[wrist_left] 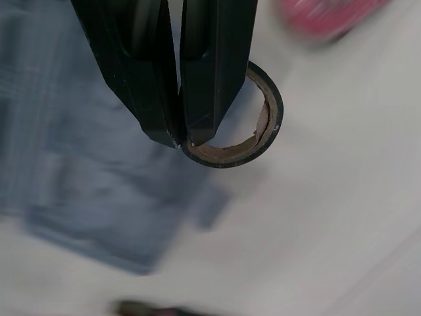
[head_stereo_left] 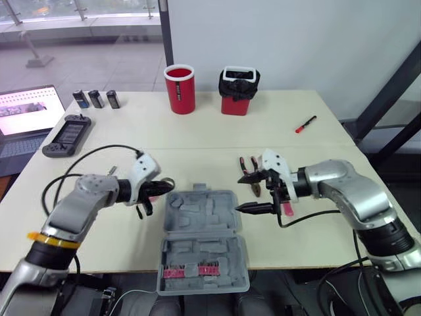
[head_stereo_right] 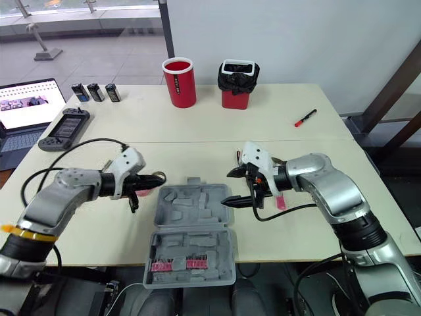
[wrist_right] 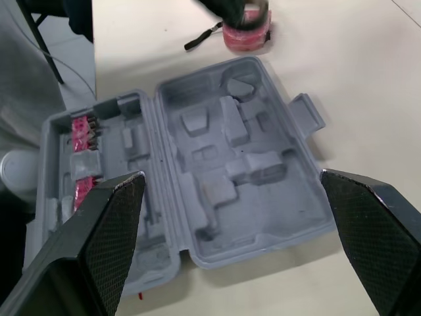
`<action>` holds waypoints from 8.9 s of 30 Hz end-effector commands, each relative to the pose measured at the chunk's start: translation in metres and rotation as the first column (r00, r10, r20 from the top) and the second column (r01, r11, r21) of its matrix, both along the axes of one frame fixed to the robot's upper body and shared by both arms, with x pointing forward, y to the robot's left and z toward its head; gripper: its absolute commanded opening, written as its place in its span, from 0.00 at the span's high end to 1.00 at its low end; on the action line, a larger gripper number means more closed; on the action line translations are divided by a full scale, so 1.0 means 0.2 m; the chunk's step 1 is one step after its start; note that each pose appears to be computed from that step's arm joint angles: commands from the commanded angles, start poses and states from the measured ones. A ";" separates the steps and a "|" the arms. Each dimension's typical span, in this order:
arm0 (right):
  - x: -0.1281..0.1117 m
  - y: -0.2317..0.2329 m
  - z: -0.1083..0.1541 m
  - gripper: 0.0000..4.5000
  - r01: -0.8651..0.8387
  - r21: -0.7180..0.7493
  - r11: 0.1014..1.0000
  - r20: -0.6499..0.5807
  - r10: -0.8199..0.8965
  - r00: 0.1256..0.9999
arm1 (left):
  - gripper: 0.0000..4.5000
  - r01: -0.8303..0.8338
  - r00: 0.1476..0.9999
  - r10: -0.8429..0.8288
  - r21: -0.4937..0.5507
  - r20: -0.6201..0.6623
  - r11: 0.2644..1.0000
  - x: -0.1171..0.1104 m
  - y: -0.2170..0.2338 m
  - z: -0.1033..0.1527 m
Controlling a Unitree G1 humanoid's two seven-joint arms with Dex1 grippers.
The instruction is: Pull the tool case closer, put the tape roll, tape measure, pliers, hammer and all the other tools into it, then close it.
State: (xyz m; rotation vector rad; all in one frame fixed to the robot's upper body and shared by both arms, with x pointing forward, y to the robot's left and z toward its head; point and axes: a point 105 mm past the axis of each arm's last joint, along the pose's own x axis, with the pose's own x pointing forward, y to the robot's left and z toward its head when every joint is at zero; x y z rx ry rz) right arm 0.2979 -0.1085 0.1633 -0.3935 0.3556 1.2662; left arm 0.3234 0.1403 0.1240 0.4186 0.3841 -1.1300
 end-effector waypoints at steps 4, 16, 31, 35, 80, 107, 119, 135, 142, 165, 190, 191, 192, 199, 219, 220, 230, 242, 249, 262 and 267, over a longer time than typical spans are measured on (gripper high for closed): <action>-0.02 0.01 0.05 0.00 0.053 0.054 0.997 0.061 -0.056 0.997 | 0.99 0.075 0.997 -0.074 0.068 -0.016 0.995 0.09 0.02 -0.06; -0.02 0.02 0.05 0.00 0.090 0.075 0.993 0.071 -0.095 0.993 | 0.99 0.082 0.996 -0.079 0.145 -0.028 0.986 0.13 0.02 -0.20; 0.01 0.02 0.06 0.00 0.085 0.068 0.994 0.081 -0.090 0.993 | 0.92 0.023 1.000 -0.024 0.109 0.006 0.994 0.17 0.02 -0.17; 0.01 0.02 0.05 0.00 0.079 0.065 0.995 0.080 -0.084 0.993 | 0.55 0.021 0.999 -0.025 0.082 0.044 0.996 0.16 0.03 -0.07; 0.04 0.04 0.04 0.00 0.072 0.063 0.995 0.086 -0.077 0.993 | 0.59 0.013 0.995 -0.007 -0.065 0.103 0.998 0.13 0.03 -0.25; 0.12 -0.12 -0.02 0.00 0.096 0.054 0.994 0.144 -0.103 0.984 | 0.59 -0.130 0.985 0.158 -0.307 0.067 0.943 0.13 0.13 -0.04; 0.11 -0.80 -0.23 0.00 0.432 0.102 0.896 0.130 -0.442 0.887 | 0.02 -0.553 0.781 0.602 -0.261 0.169 0.791 -0.27 0.81 -0.03; 0.10 -1.10 -0.29 0.00 0.619 0.216 0.755 0.132 -0.651 0.748 | 0.02 -0.858 0.409 0.904 -0.284 0.125 0.427 -0.85 1.26 -0.15; 0.16 -0.74 -0.16 0.00 0.408 0.231 0.883 0.121 -0.442 0.889 | 0.02 -0.800 0.529 0.840 -0.258 0.121 0.541 -0.73 1.08 -0.13; -0.11 0.01 0.01 0.00 -0.039 0.159 0.987 0.079 0.027 0.996 | 0.02 -0.824 0.532 0.847 -0.236 -0.007 0.516 -0.05 0.46 -0.39; -0.06 0.00 -0.04 0.00 -0.041 0.083 0.996 0.096 0.033 0.995 | 0.99 -0.804 0.569 0.821 -0.250 -0.054 0.540 -0.10 0.41 -0.45; -0.06 0.01 -0.04 0.00 -0.046 0.082 0.996 0.094 0.038 0.995 | 0.99 -0.812 0.558 0.828 -0.246 -0.057 0.530 -0.12 0.42 -0.46; -0.06 0.02 -0.04 0.00 -0.050 0.084 0.995 0.092 0.042 0.995 | 0.99 -0.820 0.546 0.835 -0.242 -0.062 0.518 -0.14 0.42 -0.47; -0.06 0.03 -0.04 0.00 -0.068 0.077 0.995 0.083 0.062 0.995 | 0.99 -0.857 0.486 0.872 -0.231 -0.059 0.462 -0.18 0.46 -0.50; -0.03 0.03 -0.03 0.00 -0.091 0.049 0.995 0.093 0.086 0.992 | 0.36 -0.852 0.453 0.890 -0.313 -0.043 0.419 -0.05 0.41 -0.46; -0.03 0.03 -0.03 0.00 -0.090 0.048 0.995 0.093 0.086 0.992 | 0.36 -0.850 0.460 0.887 -0.310 -0.037 0.427 -0.04 0.41 -0.46; -0.03 0.03 -0.03 0.00 -0.091 0.044 0.995 0.096 0.086 0.992 | 0.99 -0.853 0.446 0.893 -0.327 -0.051 0.407 -0.02 0.40 -0.48; -0.06 0.09 -0.05 0.00 -0.148 0.072 0.986 0.076 0.142 0.987 | 0.99 -0.852 0.466 0.882 -0.302 -0.063 0.428 -0.21 0.44 -0.51; -0.12 0.15 -0.05 0.00 -0.217 0.102 0.971 0.037 0.214 0.976 | 0.99 -0.861 0.483 0.870 -0.237 -0.101 0.450 -0.47 0.44 -0.55; -0.15 0.21 -0.04 0.00 -0.282 0.138 0.949 0.012 0.283 0.959 | 0.99 -0.871 0.492 0.857 -0.104 -0.153 0.481 -0.87 0.46 -0.62; -0.14 0.22 -0.04 0.00 -0.289 0.139 0.947 0.009 0.291 0.957 | 0.87 -0.857 0.512 0.848 -0.139 -0.136 0.495 -0.88 0.50 -0.57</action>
